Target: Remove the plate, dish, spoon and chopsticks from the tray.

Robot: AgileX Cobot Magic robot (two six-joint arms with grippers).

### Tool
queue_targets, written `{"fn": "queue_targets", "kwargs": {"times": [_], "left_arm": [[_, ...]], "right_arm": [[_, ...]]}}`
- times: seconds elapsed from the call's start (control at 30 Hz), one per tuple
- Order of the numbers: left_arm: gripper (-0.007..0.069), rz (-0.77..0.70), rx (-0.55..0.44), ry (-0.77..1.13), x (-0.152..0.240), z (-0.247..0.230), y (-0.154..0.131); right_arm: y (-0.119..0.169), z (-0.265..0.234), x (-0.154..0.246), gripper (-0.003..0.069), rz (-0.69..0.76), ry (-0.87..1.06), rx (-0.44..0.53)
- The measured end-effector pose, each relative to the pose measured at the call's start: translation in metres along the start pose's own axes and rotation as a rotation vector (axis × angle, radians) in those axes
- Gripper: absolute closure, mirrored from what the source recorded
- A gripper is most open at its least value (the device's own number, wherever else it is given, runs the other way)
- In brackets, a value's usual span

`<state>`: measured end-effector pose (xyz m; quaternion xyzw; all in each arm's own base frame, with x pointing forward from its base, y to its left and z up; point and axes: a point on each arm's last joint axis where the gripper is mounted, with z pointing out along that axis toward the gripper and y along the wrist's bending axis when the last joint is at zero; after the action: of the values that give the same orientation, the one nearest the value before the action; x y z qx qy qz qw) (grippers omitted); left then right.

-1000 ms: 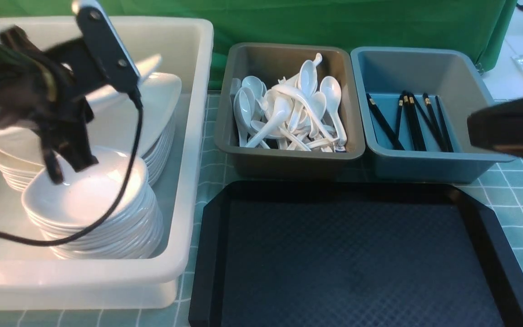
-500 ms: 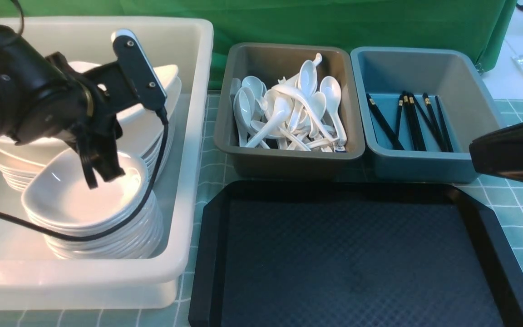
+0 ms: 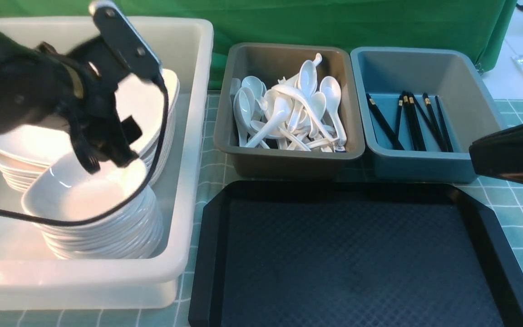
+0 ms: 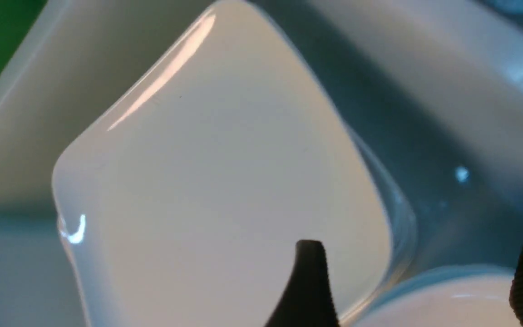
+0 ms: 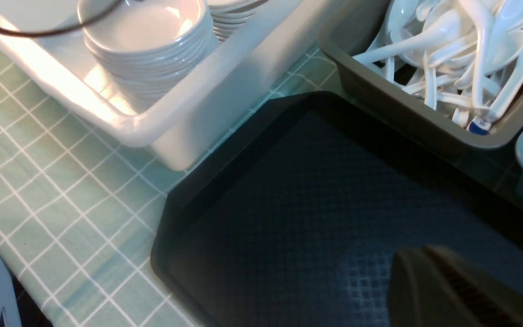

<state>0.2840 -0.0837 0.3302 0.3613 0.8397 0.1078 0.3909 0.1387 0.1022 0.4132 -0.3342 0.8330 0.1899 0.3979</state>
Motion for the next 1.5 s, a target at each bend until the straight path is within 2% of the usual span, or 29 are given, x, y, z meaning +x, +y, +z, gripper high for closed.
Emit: {"fn": "queue_targets", "kwargs": {"times": [0.1, 0.13, 0.17, 0.23, 0.3, 0.4, 0.53, 0.63, 0.73, 1.2, 1.33, 1.4, 1.43, 1.47, 1.5], "left_arm": [[0.0067, -0.088, 0.044, -0.082, -0.006, -0.027, -0.005], [0.0085, -0.157, 0.078, -0.149, -0.01, -0.048, -0.009], [0.0134, -0.245, 0.125, -0.247, -0.013, -0.079, -0.014], [0.0214, -0.321, 0.173, -0.361, -0.008, -0.112, -0.02], [0.0288, -0.348, 0.196, -0.421, -0.002, -0.126, -0.026], [0.0523, -0.416, 0.218, -0.624, 0.026, -0.161, -0.04], [0.0603, -0.461, 0.174, -0.744, 0.058, -0.169, -0.053], [0.0613, -0.481, 0.109, -0.833, 0.084, -0.173, -0.06], [0.0613, -0.48, 0.095, -0.848, 0.095, -0.172, -0.065], [0.0613, -0.474, 0.096, -0.834, 0.101, -0.168, -0.069], [0.0613, -0.472, 0.095, -0.832, 0.101, -0.167, -0.069], [0.0613, -0.469, 0.095, -0.83, 0.101, -0.167, -0.07], [0.0613, -0.467, 0.094, -0.829, 0.101, -0.166, -0.07], [0.0613, -0.467, 0.094, -0.829, 0.101, -0.166, -0.07], [0.0613, -0.466, 0.094, -0.829, 0.101, -0.166, -0.07]], "right_arm": [[0.0, 0.0, 0.0, 0.0623, 0.001, 0.004, -0.001], [0.0, 0.0, 0.001, 0.0623, 0.002, 0.007, -0.003], [0.001, 0.0, 0.002, 0.0623, 0.002, 0.019, -0.007], [0.001, 0.0, 0.003, 0.0623, 0.002, 0.034, -0.011], [0.001, 0.0, 0.004, 0.0623, 0.002, 0.041, -0.013], [0.001, 0.001, 0.005, 0.0623, 0.003, 0.049, -0.014], [0.001, 0.004, 0.008, 0.0623, 0.01, 0.063, -0.016], [0.001, 0.006, 0.01, 0.0623, 0.039, 0.073, -0.017], [0.0, 0.006, 0.01, 0.0623, 0.045, 0.069, -0.014], [0.0, 0.006, 0.009, 0.0603, 0.047, 0.056, -0.011], [0.002, -0.003, 0.009, 0.0594, 0.042, -0.001, 0.002], [0.003, -0.016, 0.015, 0.059, 0.05, -0.074, 0.024], [-0.001, -0.024, 0.027, 0.0598, 0.049, -0.129, 0.079], [-0.002, -0.025, 0.029, 0.06, 0.049, -0.136, 0.089], [-0.008, -0.031, 0.048, 0.0624, 0.051, -0.205, 0.19]]}}
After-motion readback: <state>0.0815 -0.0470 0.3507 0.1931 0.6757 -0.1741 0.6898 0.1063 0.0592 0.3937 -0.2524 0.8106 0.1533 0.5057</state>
